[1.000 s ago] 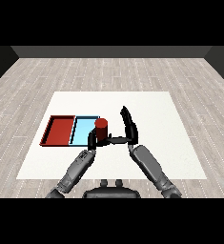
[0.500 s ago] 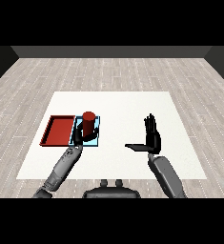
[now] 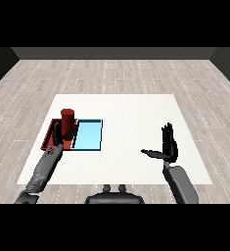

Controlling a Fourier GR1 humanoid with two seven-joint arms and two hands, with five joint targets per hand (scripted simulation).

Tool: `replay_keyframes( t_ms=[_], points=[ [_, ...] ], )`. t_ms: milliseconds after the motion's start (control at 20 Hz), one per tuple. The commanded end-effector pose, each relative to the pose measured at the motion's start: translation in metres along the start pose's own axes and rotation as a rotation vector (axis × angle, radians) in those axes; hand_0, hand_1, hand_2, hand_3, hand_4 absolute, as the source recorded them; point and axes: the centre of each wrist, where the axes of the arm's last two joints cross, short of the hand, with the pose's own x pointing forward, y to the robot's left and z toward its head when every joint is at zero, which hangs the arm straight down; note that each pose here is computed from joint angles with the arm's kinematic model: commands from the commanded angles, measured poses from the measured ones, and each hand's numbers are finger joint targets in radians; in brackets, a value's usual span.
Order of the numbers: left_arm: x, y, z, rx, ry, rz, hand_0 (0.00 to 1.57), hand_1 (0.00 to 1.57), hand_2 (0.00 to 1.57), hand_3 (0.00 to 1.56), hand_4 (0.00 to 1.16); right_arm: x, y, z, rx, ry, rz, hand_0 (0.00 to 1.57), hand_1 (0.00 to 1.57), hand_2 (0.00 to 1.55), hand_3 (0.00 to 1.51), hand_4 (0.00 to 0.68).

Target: Pick the red can and put it in the red box

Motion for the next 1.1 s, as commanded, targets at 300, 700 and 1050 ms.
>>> replay_keyframes(
  t_ms=[300, 700, 1050],
  points=[
    [-0.047, 0.024, -0.0426, 0.053, 0.213, -0.206, 1.57, 1.57, 1.56, 1.47, 1.06, -0.034, -0.007, -0.013, -0.039, 0.076, 0.078, 0.00, 0.00, 0.00, 0.00, 0.000],
    [-0.075, 0.008, -0.0257, 0.034, 0.487, -0.363, 0.69, 0.69, 0.72, 0.49, 0.74, -0.041, -0.010, -0.018, -0.037, 0.086, 0.043, 0.00, 0.00, 0.00, 0.00, 0.000],
    [-0.097, 0.033, -0.0109, 0.112, 0.661, -0.328, 0.89, 0.89, 0.88, 0.34, 0.68, -0.049, -0.013, -0.020, -0.038, 0.072, 0.051, 0.00, 0.00, 0.00, 0.00, 0.000]
  ],
)
